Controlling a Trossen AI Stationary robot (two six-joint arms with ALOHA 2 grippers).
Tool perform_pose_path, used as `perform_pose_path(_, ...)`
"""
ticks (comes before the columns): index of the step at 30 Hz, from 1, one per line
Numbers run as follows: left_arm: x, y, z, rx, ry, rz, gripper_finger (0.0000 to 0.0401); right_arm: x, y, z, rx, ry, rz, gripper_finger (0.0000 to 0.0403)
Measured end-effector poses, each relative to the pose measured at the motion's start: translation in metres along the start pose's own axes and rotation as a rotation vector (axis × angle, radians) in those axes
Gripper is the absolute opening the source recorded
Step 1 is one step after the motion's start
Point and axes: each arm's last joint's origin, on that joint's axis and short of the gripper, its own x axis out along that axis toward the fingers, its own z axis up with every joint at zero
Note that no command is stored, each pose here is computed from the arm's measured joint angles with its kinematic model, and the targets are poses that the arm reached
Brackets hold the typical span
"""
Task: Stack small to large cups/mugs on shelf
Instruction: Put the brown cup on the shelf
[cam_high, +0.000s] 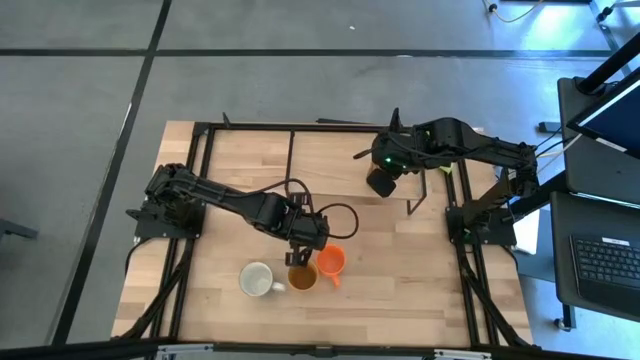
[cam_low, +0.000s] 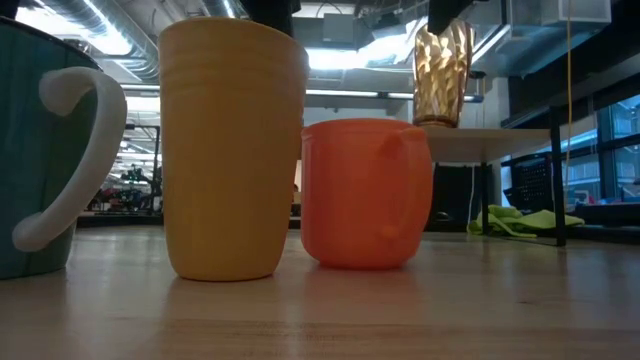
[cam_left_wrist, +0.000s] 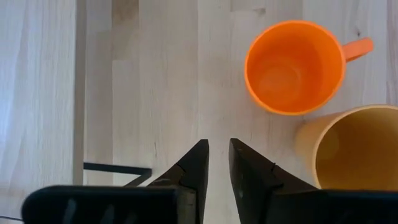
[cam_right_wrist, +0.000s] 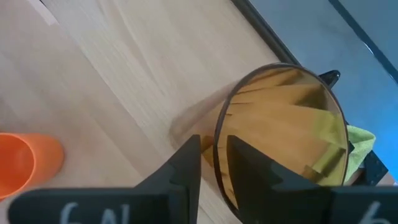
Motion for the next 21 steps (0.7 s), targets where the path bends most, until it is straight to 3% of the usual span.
perform_pose_path(21,0.0000,0.0001,0.0000,0.000,0.000,0.000,0.0057,-0.0025,0.0074,-0.0047,0.029,0.043,0.076,0.0112)
